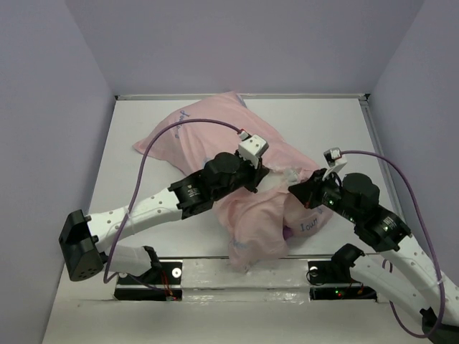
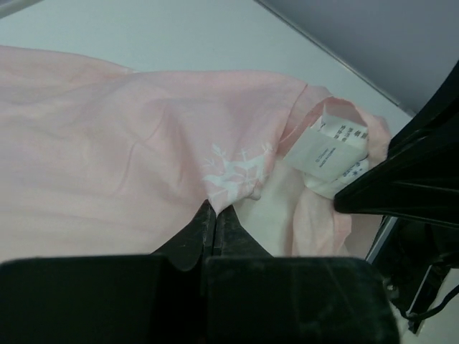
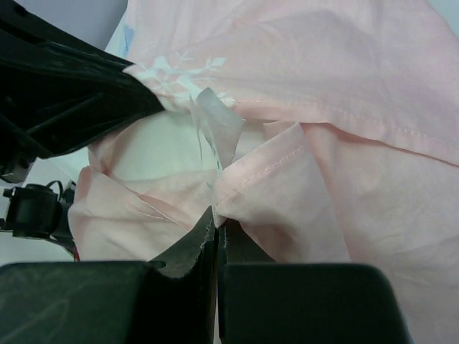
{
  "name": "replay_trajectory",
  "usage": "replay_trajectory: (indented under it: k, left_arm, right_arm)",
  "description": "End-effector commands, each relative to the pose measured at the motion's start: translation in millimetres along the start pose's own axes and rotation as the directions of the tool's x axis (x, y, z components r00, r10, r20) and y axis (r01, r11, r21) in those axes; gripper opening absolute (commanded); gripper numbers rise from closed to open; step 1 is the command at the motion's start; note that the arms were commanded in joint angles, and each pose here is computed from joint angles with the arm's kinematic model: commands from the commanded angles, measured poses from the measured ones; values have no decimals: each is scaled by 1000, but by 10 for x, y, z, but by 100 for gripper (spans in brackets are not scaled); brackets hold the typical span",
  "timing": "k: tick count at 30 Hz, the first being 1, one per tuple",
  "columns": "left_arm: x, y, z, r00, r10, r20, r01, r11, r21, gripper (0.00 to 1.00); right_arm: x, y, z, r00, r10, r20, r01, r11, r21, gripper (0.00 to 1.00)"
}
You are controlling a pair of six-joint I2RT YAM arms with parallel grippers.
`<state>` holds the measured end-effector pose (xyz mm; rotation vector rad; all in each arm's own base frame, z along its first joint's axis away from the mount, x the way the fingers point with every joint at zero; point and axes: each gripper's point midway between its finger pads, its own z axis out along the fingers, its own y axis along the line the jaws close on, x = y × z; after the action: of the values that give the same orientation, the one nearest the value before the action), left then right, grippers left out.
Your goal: Put the pillow into the pillowcase
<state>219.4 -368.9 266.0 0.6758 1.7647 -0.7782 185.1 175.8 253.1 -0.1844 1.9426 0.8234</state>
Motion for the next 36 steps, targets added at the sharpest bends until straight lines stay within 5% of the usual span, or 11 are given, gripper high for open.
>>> replay_trajectory:
  k: [1, 8, 13, 20, 26, 29, 31, 34, 35, 36]
  left_arm:
    - [-1073, -264, -387, 944, -143, 299, 109, 986, 129, 0]
    - [-1184, -536, -486, 924, -246, 293, 160, 945, 286, 0]
    - [-1254, -591, -580, 908, -282, 309, 176, 928, 329, 4]
    - [-1126, -447, -508, 907, -288, 306, 202, 938, 283, 15]
    - [-1059, -280, -409, 909, -279, 308, 210, 948, 240, 31]
    - [-953, -267, -298, 922, -270, 277, 207, 949, 237, 10]
    - [-917, -313, -218, 927, -278, 254, 212, 943, 258, 10]
    - [-872, -401, -168, 940, -269, 210, 203, 936, 289, 25]
    - [-836, -367, -149, 947, -254, 198, 197, 943, 268, 47]
    - [-816, -336, -137, 952, -240, 191, 193, 952, 236, 55]
  right_arm:
    - [-267, 230, 127, 997, -3, 80, 12, 995, -101, 0]
    - [-771, 363, 383, 934, 122, 335, -60, 980, -189, 0]
    - [-1022, 262, 527, 901, 113, 419, -70, 991, -116, 0]
    - [-928, -260, 691, 908, -17, 419, -54, 986, 156, 0]
    - [-572, -292, 640, 946, -16, 323, -27, 991, 129, 0]
    - [-548, -229, 570, 945, 3, 327, -33, 996, 87, 0]
    - [-629, -134, 531, 940, 20, 340, -40, 998, 52, 0]
    - [-789, 74, 555, 932, 35, 360, -26, 999, -29, 0]
    - [-818, 95, 619, 930, 36, 365, -24, 999, -37, 0]
    - [-840, 92, 647, 929, 36, 369, -26, 999, -33, 0]
